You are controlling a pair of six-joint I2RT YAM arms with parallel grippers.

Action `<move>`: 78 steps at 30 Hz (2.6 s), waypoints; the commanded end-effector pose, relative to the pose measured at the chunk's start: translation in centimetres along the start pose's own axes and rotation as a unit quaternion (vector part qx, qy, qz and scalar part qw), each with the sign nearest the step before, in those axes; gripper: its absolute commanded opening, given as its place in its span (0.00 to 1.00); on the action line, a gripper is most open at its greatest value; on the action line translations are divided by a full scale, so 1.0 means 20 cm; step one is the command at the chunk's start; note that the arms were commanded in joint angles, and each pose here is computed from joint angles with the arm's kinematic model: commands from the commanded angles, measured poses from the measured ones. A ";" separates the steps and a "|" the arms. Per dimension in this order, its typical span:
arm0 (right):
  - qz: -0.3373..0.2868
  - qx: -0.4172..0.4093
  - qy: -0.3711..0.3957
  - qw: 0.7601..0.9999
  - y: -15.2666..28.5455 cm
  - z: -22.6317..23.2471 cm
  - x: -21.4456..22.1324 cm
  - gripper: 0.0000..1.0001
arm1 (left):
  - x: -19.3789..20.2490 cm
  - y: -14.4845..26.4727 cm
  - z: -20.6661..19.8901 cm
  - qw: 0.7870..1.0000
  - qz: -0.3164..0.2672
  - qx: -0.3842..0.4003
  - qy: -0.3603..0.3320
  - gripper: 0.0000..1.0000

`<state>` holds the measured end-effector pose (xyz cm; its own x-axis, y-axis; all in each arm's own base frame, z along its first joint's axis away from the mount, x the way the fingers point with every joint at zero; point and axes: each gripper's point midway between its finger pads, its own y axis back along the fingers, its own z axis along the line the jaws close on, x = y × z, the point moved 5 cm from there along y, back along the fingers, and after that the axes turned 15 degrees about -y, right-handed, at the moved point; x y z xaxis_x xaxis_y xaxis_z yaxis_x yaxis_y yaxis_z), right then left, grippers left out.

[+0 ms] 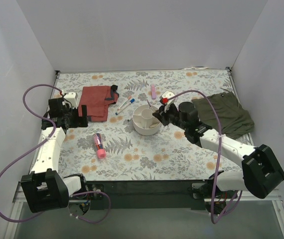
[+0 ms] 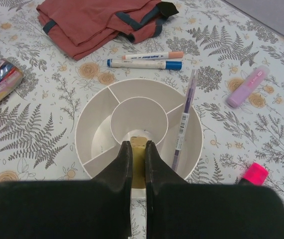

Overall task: Sort the stationery into containers
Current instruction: Place the stationery in the storage box, then pick up the pen from the center of the board.

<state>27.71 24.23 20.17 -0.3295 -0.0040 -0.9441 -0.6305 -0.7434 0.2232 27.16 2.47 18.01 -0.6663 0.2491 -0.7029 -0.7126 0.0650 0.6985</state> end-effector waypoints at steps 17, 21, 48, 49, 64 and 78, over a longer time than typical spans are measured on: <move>0.010 -0.018 -0.021 1.000 -0.07 -0.03 0.13 0.09 | -0.05 -0.01 0.05 1.000 0.007 -0.011 -0.016 0.86; 0.011 -0.024 -0.022 0.999 -0.07 -0.03 0.13 0.15 | -0.04 -0.01 0.05 1.000 0.007 -0.009 -0.016 0.86; 0.019 -0.030 -0.026 0.999 -0.07 -0.01 0.08 0.46 | -0.03 -0.03 0.03 1.000 -0.001 0.001 -0.011 0.86; 0.022 -0.031 -0.031 0.999 -0.07 -0.01 0.09 0.48 | -0.03 -0.03 0.03 1.000 -0.002 0.002 -0.011 0.86; 0.001 0.050 -0.093 0.994 -0.02 -0.21 -0.26 0.53 | -0.04 -0.03 0.01 1.000 -0.030 0.005 -0.006 0.86; 0.129 0.239 -0.150 0.951 -0.06 -0.71 -0.08 0.54 | -0.23 -0.01 -0.04 0.994 -0.096 0.031 0.033 0.86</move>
<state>38.40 16.62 18.67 -0.6186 0.1153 -0.7772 -0.7408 -0.4151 0.5281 29.21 1.47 18.76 -0.5966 0.1879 -0.7803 -0.7723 0.1302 0.6218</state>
